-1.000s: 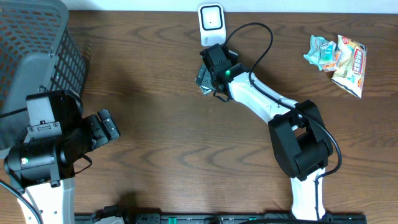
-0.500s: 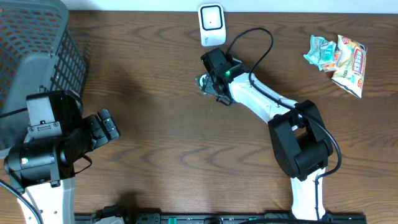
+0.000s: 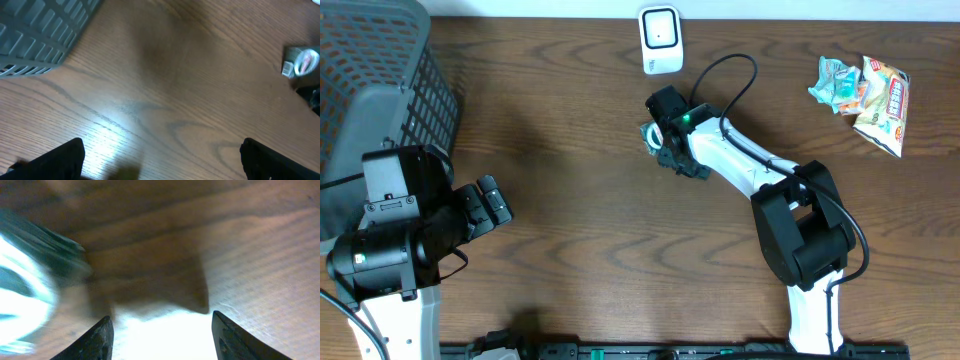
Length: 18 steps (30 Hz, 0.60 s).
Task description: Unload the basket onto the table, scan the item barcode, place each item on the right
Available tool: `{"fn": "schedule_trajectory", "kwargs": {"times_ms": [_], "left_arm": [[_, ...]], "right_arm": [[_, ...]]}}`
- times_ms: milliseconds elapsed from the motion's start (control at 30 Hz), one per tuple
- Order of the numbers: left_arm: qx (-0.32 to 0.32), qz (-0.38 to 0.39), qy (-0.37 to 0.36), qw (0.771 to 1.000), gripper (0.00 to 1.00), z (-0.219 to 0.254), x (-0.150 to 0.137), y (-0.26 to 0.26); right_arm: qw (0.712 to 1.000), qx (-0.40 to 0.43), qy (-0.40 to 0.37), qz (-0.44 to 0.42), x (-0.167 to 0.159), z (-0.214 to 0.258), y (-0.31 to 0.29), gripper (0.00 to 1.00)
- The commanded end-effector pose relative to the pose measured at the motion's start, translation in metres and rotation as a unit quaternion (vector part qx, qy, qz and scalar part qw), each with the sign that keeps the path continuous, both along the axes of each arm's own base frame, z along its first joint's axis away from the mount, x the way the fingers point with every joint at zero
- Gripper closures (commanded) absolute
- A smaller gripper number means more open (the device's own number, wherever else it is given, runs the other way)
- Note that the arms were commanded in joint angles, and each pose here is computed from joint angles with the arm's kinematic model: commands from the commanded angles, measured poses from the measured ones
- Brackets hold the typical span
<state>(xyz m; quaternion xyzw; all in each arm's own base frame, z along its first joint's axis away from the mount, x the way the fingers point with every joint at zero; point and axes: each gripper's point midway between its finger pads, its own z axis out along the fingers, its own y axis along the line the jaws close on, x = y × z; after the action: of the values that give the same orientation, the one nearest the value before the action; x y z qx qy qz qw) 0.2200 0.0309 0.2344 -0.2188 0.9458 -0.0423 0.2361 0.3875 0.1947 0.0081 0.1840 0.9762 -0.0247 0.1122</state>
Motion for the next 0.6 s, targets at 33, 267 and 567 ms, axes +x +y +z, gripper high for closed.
{"fn": "schedule_trajectory", "kwargs": {"times_ms": [33, 267, 567], "left_arm": [[0.005, 0.011, 0.003, 1.0, 0.02, -0.001, -0.001, 0.004], [0.005, 0.01, 0.003, 1.0, 0.03, -0.001, -0.001, 0.004], [0.005, 0.011, 0.003, 1.0, 0.02, -0.001, -0.001, 0.004]], "right_arm": [[0.999, -0.028, 0.02, -0.011, -0.008, -0.005, -0.018, 0.43], [0.998, -0.04, 0.041, -0.022, -0.016, 0.0, -0.034, 0.43], [0.999, 0.018, -0.02, 0.018, -0.007, 0.061, -0.014, 0.38]]}}
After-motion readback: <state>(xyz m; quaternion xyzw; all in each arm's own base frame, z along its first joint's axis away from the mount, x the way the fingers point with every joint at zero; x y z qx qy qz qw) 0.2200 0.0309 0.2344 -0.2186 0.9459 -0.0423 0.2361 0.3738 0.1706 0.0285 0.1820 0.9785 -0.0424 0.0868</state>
